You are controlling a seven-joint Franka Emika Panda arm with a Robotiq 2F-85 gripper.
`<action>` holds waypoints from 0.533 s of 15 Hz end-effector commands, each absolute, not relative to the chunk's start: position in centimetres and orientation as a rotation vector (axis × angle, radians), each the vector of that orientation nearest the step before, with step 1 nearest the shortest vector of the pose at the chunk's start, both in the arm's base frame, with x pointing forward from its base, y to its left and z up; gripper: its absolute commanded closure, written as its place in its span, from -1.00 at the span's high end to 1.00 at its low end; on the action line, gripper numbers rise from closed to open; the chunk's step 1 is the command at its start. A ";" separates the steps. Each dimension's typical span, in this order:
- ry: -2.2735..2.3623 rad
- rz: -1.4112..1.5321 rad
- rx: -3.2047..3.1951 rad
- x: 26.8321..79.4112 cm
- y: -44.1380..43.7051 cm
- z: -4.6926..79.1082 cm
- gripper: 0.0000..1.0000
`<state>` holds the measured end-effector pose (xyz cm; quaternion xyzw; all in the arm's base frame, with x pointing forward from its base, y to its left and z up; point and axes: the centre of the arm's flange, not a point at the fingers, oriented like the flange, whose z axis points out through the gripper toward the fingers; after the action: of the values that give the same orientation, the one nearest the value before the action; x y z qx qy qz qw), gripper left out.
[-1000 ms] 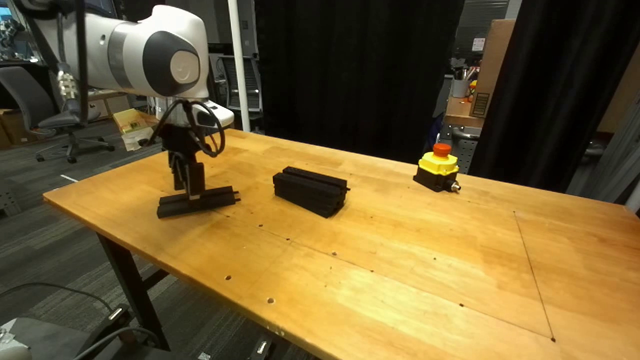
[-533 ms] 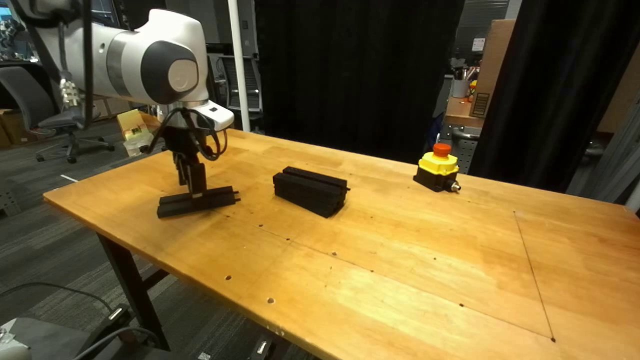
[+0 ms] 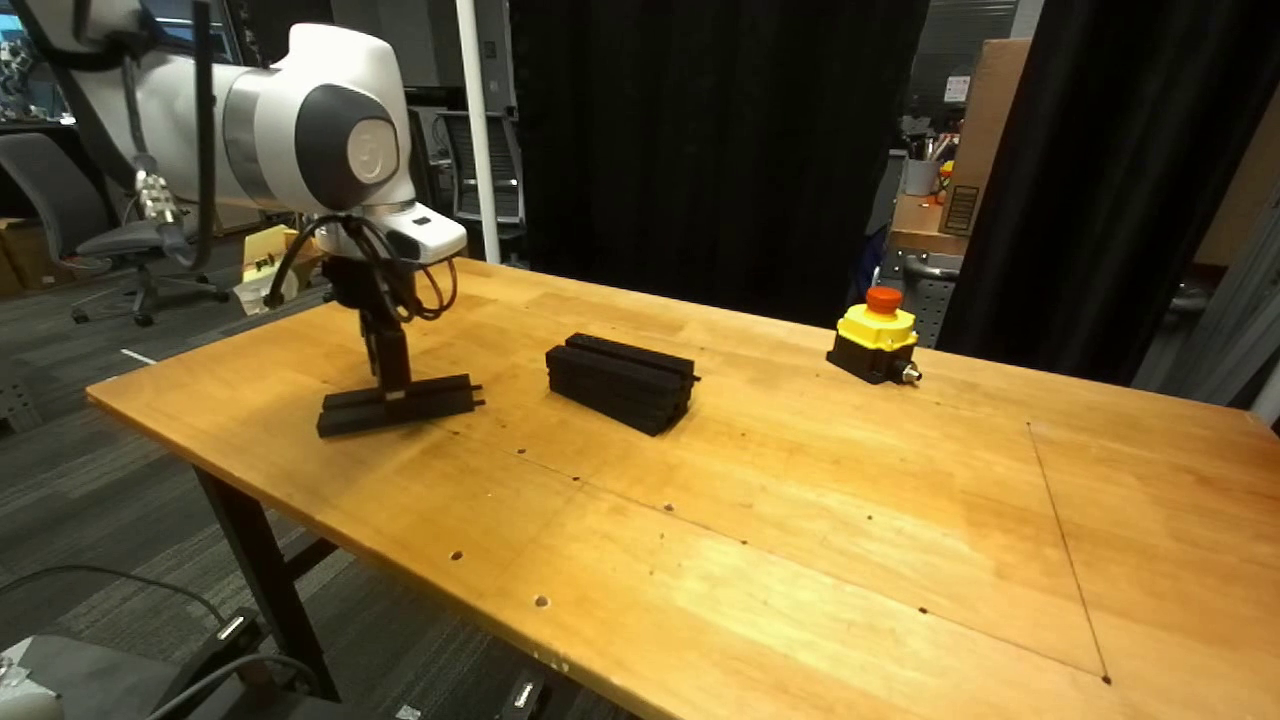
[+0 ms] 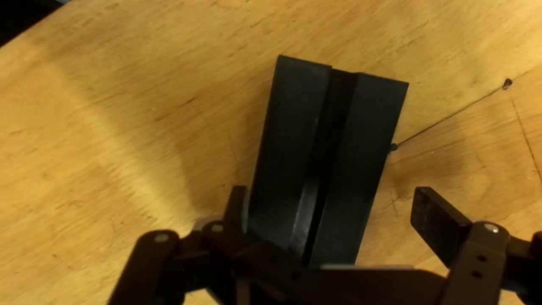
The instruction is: Stack up the black objects.
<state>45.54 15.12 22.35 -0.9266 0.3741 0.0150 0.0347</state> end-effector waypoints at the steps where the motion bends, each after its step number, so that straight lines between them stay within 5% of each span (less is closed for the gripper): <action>1: 1.209 0.017 -2.865 45.6 15.9 22.9 1.00; 8: 1.281 -0.071 -2.904 44.9 16.8 23.4 1.00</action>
<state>45.09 16.16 22.37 -0.9186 0.3951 -0.0102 -0.0072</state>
